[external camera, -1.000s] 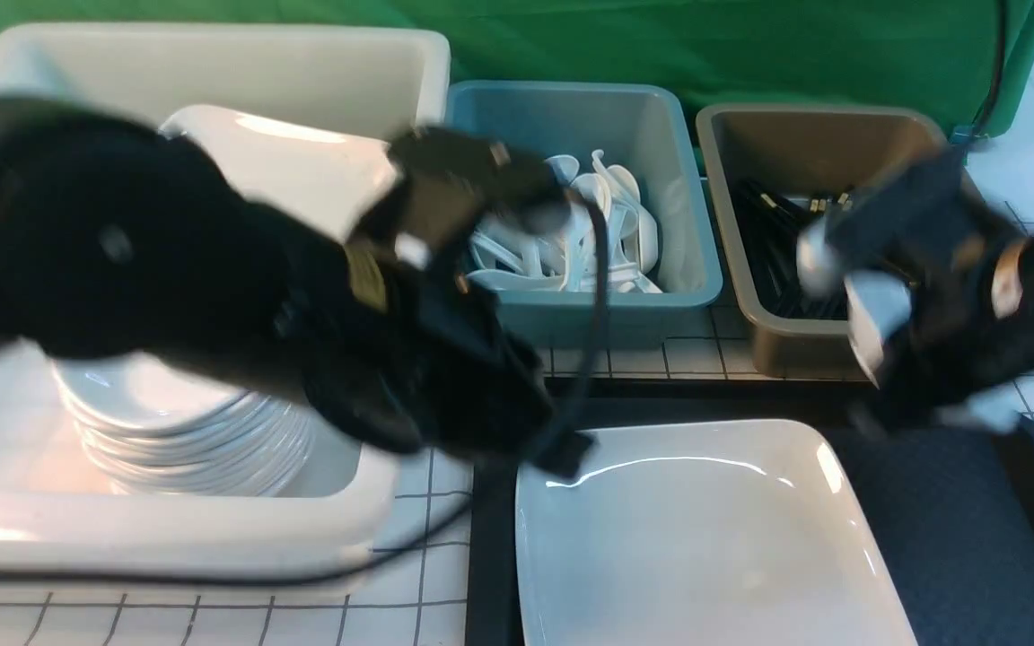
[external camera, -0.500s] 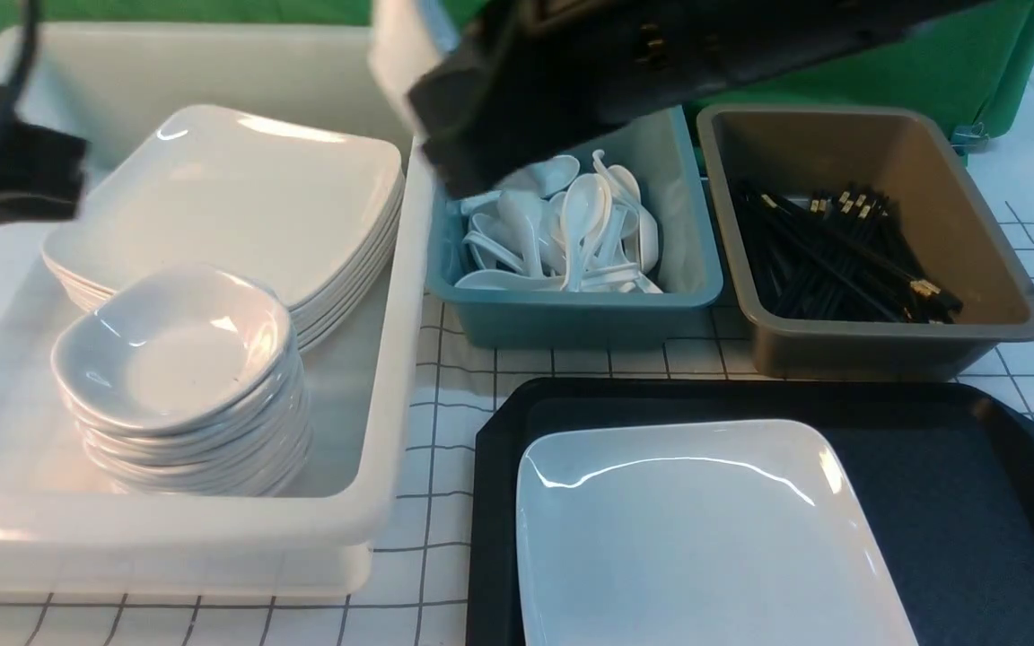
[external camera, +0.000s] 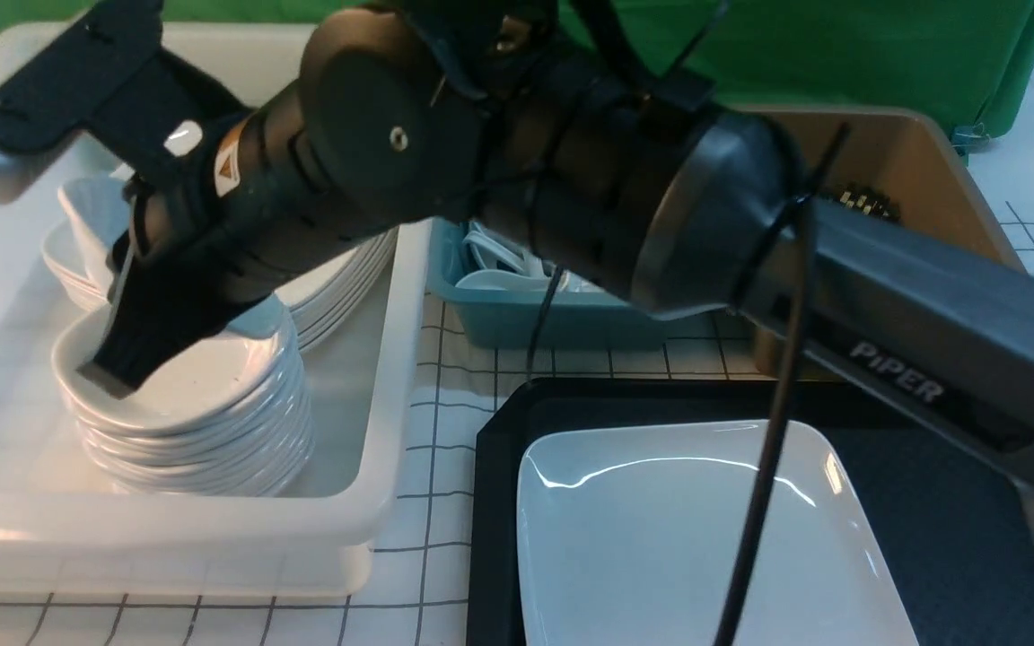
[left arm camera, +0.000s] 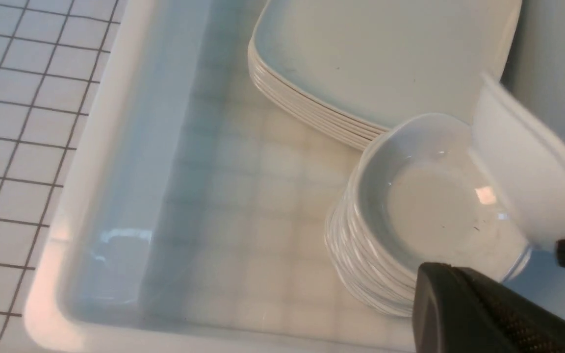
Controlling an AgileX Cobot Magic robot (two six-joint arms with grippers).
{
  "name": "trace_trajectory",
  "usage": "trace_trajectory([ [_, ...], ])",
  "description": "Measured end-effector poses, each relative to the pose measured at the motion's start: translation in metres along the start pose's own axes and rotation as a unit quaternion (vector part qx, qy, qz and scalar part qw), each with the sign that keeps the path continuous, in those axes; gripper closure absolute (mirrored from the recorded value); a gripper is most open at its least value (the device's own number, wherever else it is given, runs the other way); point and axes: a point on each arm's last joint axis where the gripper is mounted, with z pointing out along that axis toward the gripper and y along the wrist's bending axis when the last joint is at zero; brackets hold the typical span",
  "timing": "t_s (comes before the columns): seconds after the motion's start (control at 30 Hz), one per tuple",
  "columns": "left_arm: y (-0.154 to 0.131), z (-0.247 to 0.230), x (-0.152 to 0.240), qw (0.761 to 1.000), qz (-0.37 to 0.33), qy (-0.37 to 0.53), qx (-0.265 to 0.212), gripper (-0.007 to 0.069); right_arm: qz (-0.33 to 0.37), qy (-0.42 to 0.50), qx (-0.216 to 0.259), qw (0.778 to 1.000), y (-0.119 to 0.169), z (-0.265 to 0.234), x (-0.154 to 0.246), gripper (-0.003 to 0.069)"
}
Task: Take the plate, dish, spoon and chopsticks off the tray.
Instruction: Use the right arm to put the small plate into the large storage box on the left
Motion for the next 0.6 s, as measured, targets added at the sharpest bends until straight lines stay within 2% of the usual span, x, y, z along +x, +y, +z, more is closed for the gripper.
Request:
trace_trajectory([
  [0.1, -0.002, 0.0, 0.0, 1.0, -0.002, 0.002, 0.013, 0.0627, -0.004, 0.006, -0.002, 1.0, 0.0, 0.007, 0.004, 0.061],
  [0.17, -0.005, 0.0, 0.0, 1.0, -0.001, 0.0, 0.026, 0.0627, -0.007, 0.009, -0.003, 1.0, 0.0, 0.011, 0.006, 0.0561],
  [0.4, -0.007, 0.0, 0.0, 0.999, 0.0, -0.001, 0.04, 0.0627, -0.006, 0.016, -0.009, 1.0, 0.003, 0.009, 0.005, 0.026],
  [0.47, -0.007, 0.0, 0.0, 0.999, 0.001, 0.0, 0.04, 0.0627, 0.001, 0.028, -0.016, 0.999, 0.004, 0.001, 0.002, 0.0222],
  [0.6, -0.009, 0.0, 0.0, 0.999, 0.001, 0.003, 0.052, 0.0627, -0.009, 0.026, -0.021, 0.999, 0.006, -0.037, -0.017, 0.02],
])
